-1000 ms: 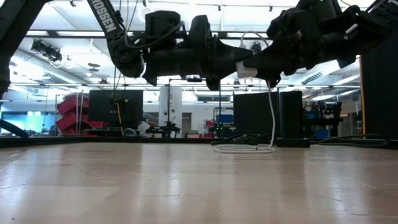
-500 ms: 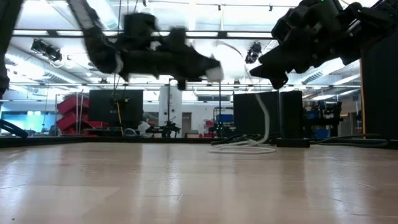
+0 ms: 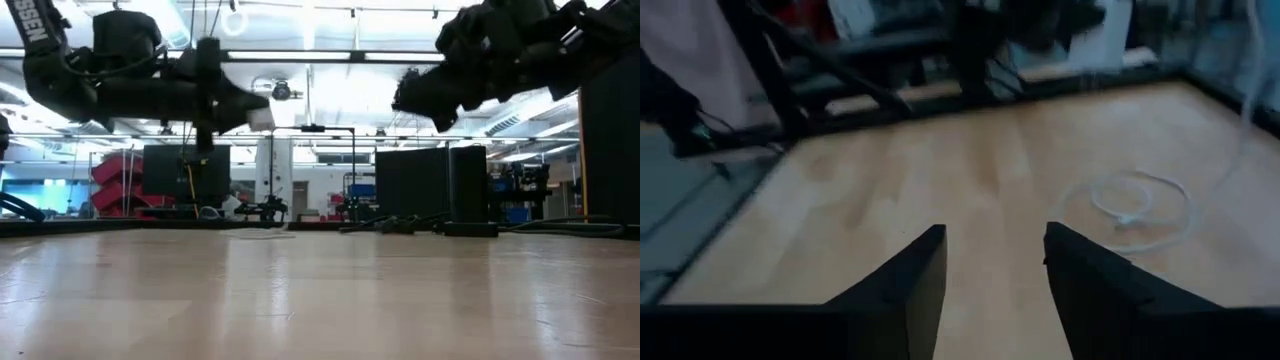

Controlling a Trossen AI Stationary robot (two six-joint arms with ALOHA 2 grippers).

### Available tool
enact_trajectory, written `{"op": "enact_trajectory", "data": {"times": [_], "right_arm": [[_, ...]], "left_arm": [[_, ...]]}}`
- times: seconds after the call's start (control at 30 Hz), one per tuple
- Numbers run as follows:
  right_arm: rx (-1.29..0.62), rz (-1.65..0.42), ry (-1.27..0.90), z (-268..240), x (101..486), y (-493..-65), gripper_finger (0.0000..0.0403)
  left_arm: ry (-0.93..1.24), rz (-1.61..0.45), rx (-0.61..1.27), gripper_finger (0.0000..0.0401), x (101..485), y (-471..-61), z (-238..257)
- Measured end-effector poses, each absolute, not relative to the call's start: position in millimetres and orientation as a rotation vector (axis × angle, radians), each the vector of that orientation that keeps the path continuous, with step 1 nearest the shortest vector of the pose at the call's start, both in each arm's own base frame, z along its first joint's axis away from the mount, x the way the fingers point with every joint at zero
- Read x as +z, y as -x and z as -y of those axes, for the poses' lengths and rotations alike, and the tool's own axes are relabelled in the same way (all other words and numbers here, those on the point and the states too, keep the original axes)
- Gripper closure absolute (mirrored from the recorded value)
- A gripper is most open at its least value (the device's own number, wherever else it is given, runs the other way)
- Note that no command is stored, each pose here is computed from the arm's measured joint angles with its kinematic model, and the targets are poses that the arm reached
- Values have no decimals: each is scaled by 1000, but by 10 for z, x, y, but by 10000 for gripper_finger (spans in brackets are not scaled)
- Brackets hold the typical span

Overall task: Insert USB
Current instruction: Insert the white charger adapter into the black outlet extension

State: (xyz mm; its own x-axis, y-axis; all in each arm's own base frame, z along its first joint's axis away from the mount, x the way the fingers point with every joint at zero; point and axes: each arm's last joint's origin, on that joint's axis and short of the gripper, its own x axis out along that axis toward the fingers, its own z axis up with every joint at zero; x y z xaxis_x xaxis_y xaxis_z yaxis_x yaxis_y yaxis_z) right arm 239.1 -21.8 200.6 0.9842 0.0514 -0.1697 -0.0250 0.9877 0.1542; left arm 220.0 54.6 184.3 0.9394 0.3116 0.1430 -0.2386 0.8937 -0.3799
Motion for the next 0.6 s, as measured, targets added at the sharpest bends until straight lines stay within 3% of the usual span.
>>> {"op": "enact_trajectory", "data": {"times": [0.3,0.6], "right_arm": [[36,-70,-138,232,1953,-2525,263],[19,38,-100,292,2028,-2545,267]], "left_arm": [[358,189,89,327,1962,-2742,-384],[378,103,7,327,1789,-3236,-432]]}}
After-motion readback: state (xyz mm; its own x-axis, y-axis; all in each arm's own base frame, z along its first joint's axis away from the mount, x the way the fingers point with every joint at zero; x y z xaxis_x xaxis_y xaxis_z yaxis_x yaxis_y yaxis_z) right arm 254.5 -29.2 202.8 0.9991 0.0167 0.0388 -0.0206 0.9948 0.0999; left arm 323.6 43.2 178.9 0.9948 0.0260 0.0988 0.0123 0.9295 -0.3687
